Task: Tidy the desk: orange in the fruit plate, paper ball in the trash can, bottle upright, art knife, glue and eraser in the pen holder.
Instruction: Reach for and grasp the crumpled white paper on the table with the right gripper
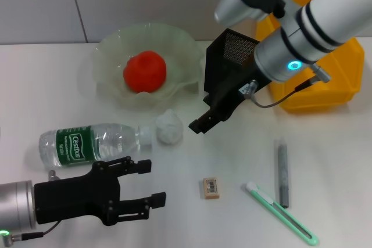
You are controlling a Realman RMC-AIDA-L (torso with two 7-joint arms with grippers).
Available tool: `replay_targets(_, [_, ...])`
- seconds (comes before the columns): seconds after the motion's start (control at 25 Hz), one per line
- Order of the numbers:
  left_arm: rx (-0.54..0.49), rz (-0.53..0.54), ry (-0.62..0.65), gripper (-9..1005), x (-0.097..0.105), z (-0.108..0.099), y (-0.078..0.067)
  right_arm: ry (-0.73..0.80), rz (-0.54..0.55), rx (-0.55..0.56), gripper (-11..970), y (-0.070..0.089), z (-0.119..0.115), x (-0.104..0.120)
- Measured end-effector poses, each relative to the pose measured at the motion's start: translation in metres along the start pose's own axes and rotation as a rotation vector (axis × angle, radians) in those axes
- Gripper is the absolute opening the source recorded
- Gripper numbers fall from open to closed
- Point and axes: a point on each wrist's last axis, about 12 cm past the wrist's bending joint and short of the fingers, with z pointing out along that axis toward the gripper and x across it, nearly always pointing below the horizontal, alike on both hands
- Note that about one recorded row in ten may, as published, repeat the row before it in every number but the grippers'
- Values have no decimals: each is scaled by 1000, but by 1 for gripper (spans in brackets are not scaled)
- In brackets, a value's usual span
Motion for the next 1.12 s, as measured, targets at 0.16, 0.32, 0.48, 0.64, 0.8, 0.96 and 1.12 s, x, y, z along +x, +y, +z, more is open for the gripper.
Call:
replay_targets(0.16, [-31, -15, 10, 809, 7, -7, -1, -9, 16, 11, 741, -2, 8, 0])
replay_targets(0.32, [-44, -20, 10, 809, 10, -16, -2, -29, 30, 12, 740, -2, 13, -1])
replay_targets(0.48, [-57, -18, 5, 809, 9, -25, -1, -26, 46, 6, 739, -2, 20, 0])
replay_targets(0.64, [-97, -13, 13, 809, 9, -41, 3, -27, 67, -2, 737, -1, 26, 0])
replay_targets(0.8, [-134, -7, 22, 809, 10, -57, 6, -34, 86, 2, 736, -2, 32, 1])
replay_targets(0.96, [-161, -2, 36, 803, 15, -69, 4, -42, 83, 1, 735, 1, 39, -2])
replay_targets(1.12, [-185, 13, 33, 800, 18, -76, 2, -43, 69, 24, 734, 2, 45, -2])
